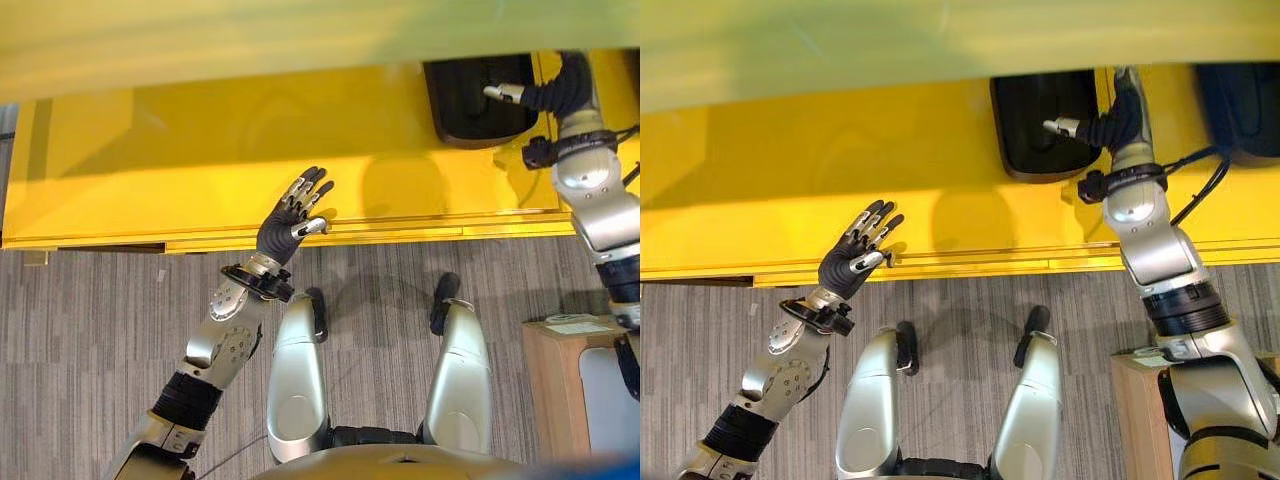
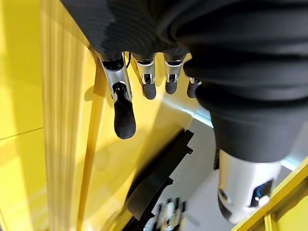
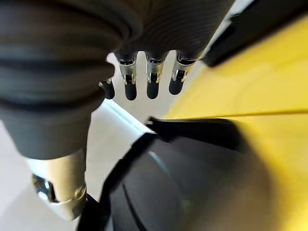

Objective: Move parts from the plastic box to the shelf.

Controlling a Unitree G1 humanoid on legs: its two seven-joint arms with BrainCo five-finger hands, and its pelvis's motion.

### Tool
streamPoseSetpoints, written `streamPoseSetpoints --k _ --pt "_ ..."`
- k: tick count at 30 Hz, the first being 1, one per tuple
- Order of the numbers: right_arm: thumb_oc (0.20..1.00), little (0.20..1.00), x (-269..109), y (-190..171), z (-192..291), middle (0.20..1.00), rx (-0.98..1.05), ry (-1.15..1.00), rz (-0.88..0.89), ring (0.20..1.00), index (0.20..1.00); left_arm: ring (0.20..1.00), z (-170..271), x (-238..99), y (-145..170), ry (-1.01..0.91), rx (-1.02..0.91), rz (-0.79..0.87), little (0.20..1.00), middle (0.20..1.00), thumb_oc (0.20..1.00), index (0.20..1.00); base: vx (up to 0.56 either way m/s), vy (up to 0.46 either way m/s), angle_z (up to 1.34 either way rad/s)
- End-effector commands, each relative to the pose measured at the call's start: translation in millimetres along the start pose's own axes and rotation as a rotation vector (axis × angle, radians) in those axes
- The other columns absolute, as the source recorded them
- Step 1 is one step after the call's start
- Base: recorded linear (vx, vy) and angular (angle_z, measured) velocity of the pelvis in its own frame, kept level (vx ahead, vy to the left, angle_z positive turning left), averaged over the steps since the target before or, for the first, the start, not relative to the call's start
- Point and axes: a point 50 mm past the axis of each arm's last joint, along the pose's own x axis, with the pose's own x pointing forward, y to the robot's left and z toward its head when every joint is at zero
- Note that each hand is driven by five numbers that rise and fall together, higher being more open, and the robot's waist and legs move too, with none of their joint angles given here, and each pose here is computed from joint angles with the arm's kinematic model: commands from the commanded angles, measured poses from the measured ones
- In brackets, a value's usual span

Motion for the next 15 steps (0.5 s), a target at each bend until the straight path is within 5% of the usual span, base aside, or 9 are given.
streamPoseSetpoints --k 1,15 --pt "1.000 1.000 -6.1 -14.6 20.3 1.000 0.058 -0.138 -0.132 1.000 1.000 1.000 -30.8 -15.0 9.9 0.122 -0.039 0.130 1.000 1.000 1.000 1.000 0.02 0.046 -0.06" --pt "1.000 1.000 -102.0 -0.9 5.2 1.000 0.128 -0.206 -0.087 1.000 1.000 1.000 -21.2 -33.0 18.2 0.068 -0.044 0.227 1.000 1.000 1.000 1.000 0.03 0.037 -0.06"
